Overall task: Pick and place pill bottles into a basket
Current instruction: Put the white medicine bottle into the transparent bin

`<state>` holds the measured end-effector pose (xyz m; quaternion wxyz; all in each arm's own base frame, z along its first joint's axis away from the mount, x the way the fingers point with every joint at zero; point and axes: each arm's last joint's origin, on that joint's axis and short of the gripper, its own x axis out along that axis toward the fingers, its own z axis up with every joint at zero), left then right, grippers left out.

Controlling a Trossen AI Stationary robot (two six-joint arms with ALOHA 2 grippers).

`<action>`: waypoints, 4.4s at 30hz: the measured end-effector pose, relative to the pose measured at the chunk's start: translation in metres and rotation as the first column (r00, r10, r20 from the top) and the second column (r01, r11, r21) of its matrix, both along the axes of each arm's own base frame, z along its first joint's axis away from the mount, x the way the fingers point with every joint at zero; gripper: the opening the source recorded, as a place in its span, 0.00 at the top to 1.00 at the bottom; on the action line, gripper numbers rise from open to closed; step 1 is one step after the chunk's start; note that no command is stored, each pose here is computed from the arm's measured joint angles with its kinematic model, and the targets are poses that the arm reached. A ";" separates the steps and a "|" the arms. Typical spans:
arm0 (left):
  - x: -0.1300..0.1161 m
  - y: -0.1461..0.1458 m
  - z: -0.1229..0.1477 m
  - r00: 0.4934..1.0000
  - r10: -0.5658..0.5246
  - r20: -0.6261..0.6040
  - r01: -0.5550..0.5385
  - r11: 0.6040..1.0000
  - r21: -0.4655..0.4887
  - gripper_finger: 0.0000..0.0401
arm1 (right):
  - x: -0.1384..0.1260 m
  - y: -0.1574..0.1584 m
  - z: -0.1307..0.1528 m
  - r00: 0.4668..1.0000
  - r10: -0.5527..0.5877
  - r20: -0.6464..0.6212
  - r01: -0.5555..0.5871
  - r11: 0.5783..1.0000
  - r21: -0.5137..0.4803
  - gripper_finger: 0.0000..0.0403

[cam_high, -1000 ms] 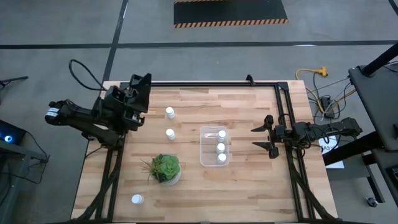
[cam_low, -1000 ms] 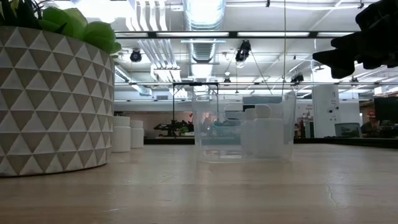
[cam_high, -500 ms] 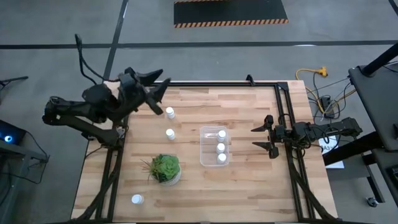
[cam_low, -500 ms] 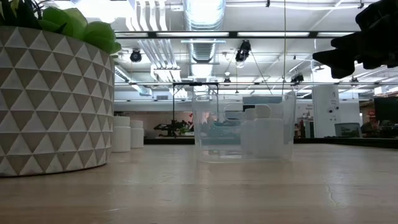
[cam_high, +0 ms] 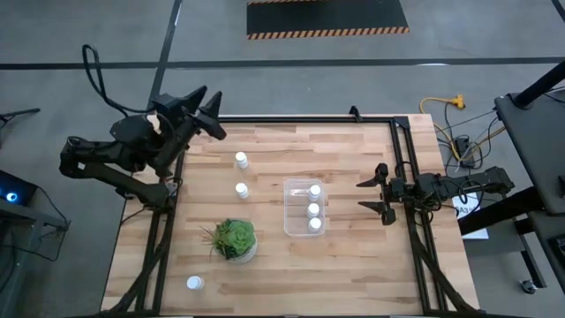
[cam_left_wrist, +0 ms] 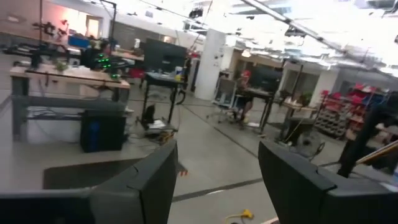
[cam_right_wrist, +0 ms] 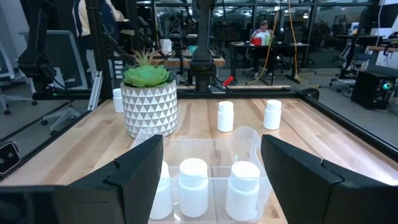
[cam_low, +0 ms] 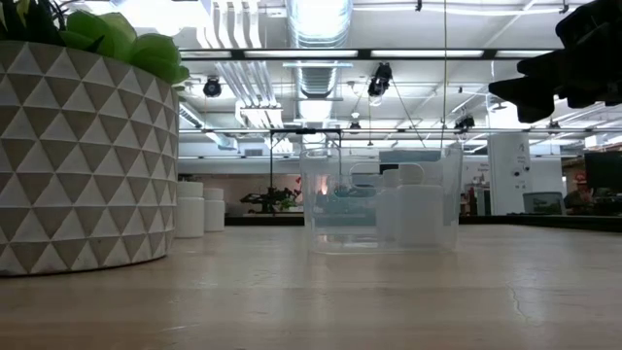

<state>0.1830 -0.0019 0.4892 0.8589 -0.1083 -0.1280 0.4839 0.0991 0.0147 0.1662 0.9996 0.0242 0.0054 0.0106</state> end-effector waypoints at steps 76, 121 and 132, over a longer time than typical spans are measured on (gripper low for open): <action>0.108 0.129 -0.141 0.291 -0.681 -0.672 -0.262 0.619 -0.740 0.42 | 0.000 0.000 0.000 1.000 0.000 0.000 0.000 1.000 0.000 0.35; 0.117 0.158 -0.244 0.265 -0.781 -0.566 -0.323 0.481 -0.815 0.26 | 0.000 0.000 0.000 1.000 0.000 0.000 0.000 1.000 0.000 0.35; 0.111 0.165 -0.256 0.279 -0.786 -0.551 -0.341 0.456 -0.823 0.26 | 0.000 0.000 0.000 1.000 0.000 0.000 0.000 1.000 0.001 0.35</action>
